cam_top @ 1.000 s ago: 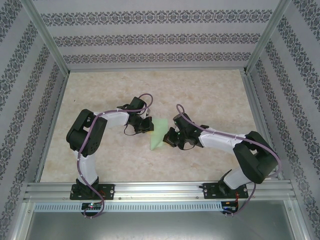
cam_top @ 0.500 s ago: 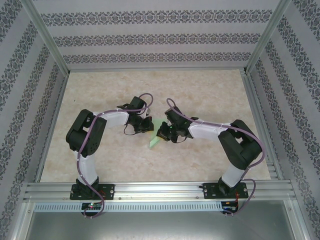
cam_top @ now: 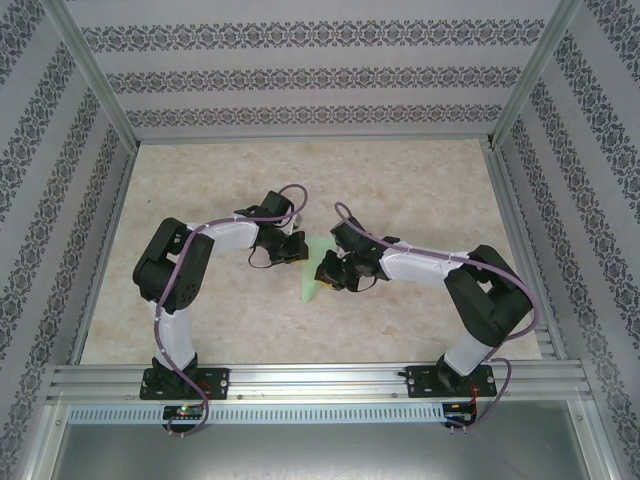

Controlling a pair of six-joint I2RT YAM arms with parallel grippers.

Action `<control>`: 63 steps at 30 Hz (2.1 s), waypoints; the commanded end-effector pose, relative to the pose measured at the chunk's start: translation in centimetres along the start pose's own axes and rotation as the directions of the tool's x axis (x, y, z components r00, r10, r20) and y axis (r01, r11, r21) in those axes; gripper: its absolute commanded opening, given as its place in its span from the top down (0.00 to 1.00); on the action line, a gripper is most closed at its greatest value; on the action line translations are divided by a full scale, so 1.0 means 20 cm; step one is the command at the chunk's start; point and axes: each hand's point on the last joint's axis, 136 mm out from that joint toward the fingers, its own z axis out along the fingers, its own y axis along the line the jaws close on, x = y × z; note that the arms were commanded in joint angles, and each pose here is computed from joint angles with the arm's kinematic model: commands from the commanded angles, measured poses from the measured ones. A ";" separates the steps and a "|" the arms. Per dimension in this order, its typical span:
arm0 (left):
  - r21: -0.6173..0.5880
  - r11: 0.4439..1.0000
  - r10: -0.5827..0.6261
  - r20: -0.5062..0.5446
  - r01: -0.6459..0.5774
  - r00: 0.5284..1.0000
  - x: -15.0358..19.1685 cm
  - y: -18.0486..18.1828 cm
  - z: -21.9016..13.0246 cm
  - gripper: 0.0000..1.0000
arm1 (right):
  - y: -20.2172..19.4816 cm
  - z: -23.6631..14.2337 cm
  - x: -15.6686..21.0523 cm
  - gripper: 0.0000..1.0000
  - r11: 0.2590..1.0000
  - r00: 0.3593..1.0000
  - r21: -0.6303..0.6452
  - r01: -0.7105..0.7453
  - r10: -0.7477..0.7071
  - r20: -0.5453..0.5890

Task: Fold a paper plane with a square sheet of paper (pick it up from the middle)
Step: Third fold the triangle at the center of the table.

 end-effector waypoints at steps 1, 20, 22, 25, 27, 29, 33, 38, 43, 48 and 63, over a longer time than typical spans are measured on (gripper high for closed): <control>-0.025 0.999 0.022 -0.018 -0.022 1.000 0.01 0.02 0.04 0.97 | -0.04 -0.03 0.07 0.83 1.000 1.000 0.027 -0.011 0.012 -0.022; -0.111 0.994 -0.001 -0.035 -0.002 0.999 0.04 0.12 0.08 0.99 | 0.04 -0.11 0.06 0.81 0.999 0.999 -0.027 -0.044 0.044 0.023; -0.116 0.993 -0.005 -0.033 0.001 0.999 0.04 0.12 0.09 0.99 | 0.04 -0.14 0.07 0.81 0.999 0.998 -0.027 -0.046 0.047 0.031; -0.112 0.994 -0.005 -0.034 0.001 0.999 0.04 0.12 0.09 1.00 | 0.03 -0.16 0.07 0.83 0.998 0.998 -0.031 -0.049 0.050 0.042; -0.109 0.994 -0.005 -0.034 0.002 0.999 0.04 0.12 0.09 1.00 | 0.04 -0.15 0.07 0.86 0.998 0.998 -0.034 -0.049 0.050 0.039; -0.104 0.995 -0.003 -0.035 -0.001 0.999 0.04 0.11 0.09 1.00 | 0.05 -0.14 0.07 0.90 0.998 0.998 -0.040 -0.048 0.050 0.033; -0.098 0.995 -0.001 -0.036 -0.003 0.999 0.04 0.10 0.08 1.00 | 0.05 -0.10 0.06 0.92 0.998 0.998 -0.039 -0.049 0.050 0.023; -0.096 0.995 0.002 -0.037 -0.006 0.999 0.05 0.10 0.08 1.00 | 0.04 -0.08 0.05 0.93 0.998 0.998 -0.030 -0.049 0.049 0.027; -0.090 0.996 0.008 -0.037 -0.011 0.999 0.05 0.09 0.08 1.00 | 0.02 -0.08 0.03 0.97 0.999 0.998 -0.018 -0.047 0.048 0.050; -0.086 0.996 0.016 -0.030 -0.019 0.999 0.04 0.08 0.06 1.00 | 0.09 -0.08 -0.05 1.00 0.997 0.994 -0.077 -0.015 0.023 0.104; -0.073 0.997 0.035 -0.022 -0.037 0.999 0.02 0.03 0.03 1.00 | 0.12 0.04 -0.19 1.00 0.996 0.987 -0.089 -0.004 0.019 0.160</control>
